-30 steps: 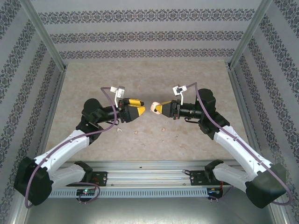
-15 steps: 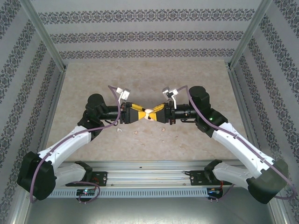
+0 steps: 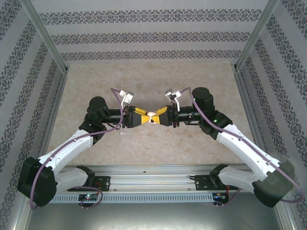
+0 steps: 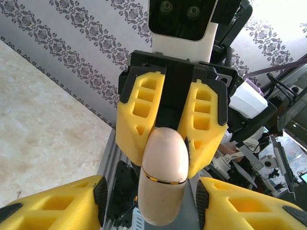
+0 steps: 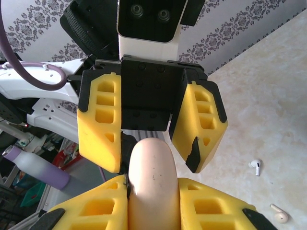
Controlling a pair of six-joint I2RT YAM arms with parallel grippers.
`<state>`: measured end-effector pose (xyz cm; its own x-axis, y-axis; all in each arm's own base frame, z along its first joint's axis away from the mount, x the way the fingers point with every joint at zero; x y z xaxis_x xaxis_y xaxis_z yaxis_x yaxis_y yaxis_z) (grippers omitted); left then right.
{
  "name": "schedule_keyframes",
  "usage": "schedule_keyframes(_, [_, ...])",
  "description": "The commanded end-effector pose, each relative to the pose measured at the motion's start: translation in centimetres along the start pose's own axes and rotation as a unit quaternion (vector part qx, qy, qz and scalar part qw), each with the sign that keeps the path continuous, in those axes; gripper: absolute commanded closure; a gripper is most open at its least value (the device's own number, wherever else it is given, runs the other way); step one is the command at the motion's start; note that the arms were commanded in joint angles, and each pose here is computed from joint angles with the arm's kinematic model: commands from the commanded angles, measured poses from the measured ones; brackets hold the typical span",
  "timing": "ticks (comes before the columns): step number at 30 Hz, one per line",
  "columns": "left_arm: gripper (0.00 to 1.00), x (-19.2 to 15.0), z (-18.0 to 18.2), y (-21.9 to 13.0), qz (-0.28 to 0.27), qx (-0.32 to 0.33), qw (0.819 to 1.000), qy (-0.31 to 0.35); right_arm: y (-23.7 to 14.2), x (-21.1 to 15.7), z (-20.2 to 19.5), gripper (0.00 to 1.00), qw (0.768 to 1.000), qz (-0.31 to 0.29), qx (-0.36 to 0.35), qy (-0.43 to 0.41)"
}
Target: Insert the wireless bluetooth earbuds into the charging case
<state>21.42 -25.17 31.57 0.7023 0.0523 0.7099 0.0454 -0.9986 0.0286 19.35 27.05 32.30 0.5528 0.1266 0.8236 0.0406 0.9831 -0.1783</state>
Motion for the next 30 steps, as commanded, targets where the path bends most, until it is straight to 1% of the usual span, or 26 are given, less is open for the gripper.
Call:
schedule_keyframes(1, [0.47, 0.1, -0.8, -0.1, 0.004, -0.012, 1.000, 0.023, 0.3, 1.2, 1.3, 0.84, 0.999, -0.007, 0.026, -0.027])
schedule_keyframes(7, [0.49, 0.1, -0.8, 0.3, 0.007, -0.015, 1.000, 0.022, 0.7, 1.2, 1.2, 0.84, 0.999, -0.002, 0.029, -0.026])
schedule_keyframes(16, [0.50, -0.8, -0.1, 0.2, 0.013, -0.001, 1.000, 0.019, 0.7, 1.4, 0.7, 0.84, 1.000, -0.004, 0.023, -0.019])
schedule_keyframes(24, [0.57, -0.7, 0.2, 0.4, 0.021, 0.002, 1.000, 0.014, 1.0, 1.5, 0.8, 0.85, 0.999, -0.001, 0.033, -0.017])
schedule_keyframes(27, [0.58, -0.8, 0.3, 0.5, 0.023, 0.001, 1.000, 0.014, 1.1, 1.5, 0.7, 0.85, 0.999, -0.002, 0.033, -0.017])
schedule_keyframes(30, [0.62, -0.9, 0.3, 0.6, 0.026, 0.000, 1.000, 0.013, 1.2, 1.5, 0.6, 0.85, 0.999, -0.001, 0.033, -0.016])
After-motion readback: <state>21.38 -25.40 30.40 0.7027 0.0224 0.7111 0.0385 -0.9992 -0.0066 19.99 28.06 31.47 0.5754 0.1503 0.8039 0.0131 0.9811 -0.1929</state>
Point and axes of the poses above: each hand's point on the last joint's axis, 136 mm out from that joint toward the fingers, its own y axis out along the fingers, its own z axis along the line the jaws close on, x = y × z, the point moved 2 cm from there along -y, back along the fingers, and after that the axes turned 2 degrees about -y, right-handed, at the moved point
